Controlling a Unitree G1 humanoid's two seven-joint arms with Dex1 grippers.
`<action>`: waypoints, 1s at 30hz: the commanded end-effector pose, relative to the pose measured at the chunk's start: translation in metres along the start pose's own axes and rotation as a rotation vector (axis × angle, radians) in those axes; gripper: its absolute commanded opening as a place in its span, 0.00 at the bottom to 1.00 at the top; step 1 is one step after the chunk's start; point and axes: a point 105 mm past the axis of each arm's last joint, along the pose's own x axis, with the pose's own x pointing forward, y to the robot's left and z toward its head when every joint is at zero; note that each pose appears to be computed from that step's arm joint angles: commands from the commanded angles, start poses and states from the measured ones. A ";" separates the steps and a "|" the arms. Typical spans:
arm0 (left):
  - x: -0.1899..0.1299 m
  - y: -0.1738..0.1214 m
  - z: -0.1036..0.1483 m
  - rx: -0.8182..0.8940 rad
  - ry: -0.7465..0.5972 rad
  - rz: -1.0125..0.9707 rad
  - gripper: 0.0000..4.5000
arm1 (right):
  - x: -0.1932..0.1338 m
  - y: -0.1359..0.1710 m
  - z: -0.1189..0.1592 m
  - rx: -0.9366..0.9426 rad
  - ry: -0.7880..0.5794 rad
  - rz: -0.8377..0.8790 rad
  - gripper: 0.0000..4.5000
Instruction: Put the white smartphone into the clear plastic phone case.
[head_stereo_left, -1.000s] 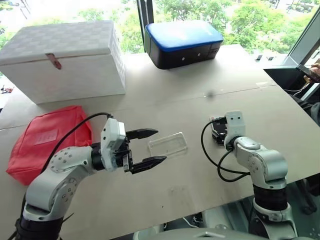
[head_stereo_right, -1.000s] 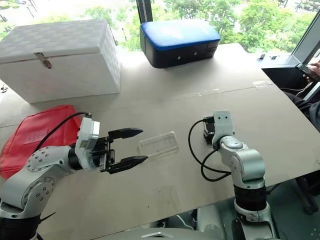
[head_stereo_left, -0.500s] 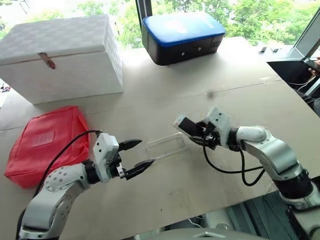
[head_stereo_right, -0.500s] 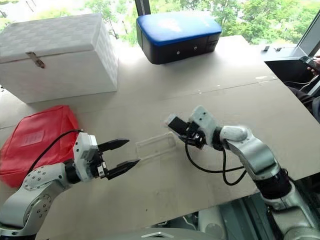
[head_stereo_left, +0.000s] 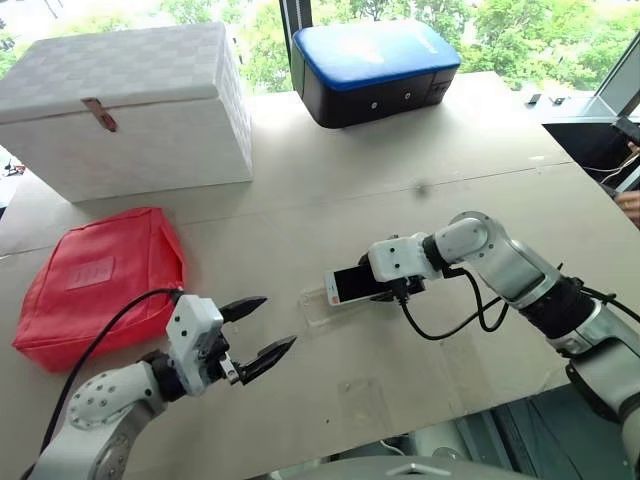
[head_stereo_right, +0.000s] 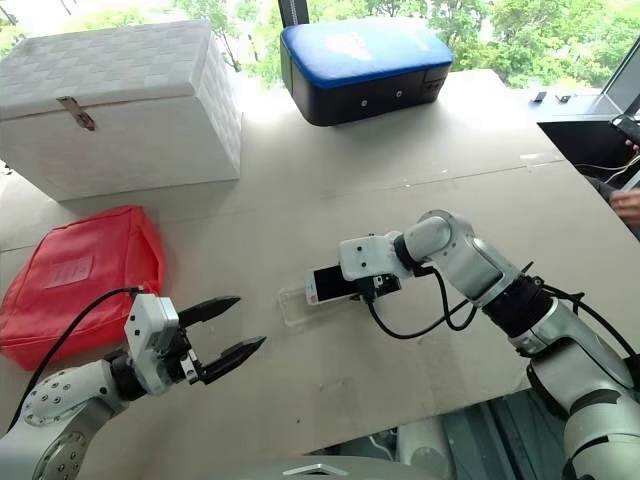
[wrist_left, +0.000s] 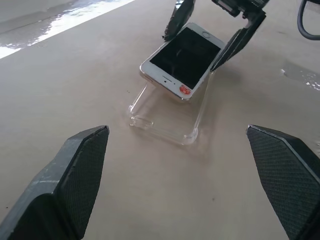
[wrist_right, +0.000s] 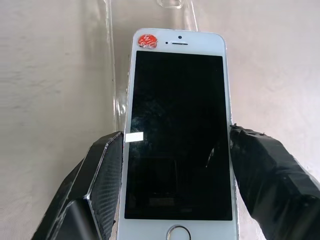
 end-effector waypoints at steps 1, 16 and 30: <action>-0.004 0.001 0.009 0.045 -0.032 0.012 1.00 | 0.001 0.004 0.007 -0.060 -0.003 0.062 0.62; -0.004 0.009 0.004 0.070 -0.025 0.013 1.00 | -0.001 0.004 0.002 -0.093 0.079 0.167 0.62; 0.010 0.008 0.008 0.089 -0.038 -0.011 1.00 | 0.009 0.013 -0.018 -0.092 0.178 0.214 0.62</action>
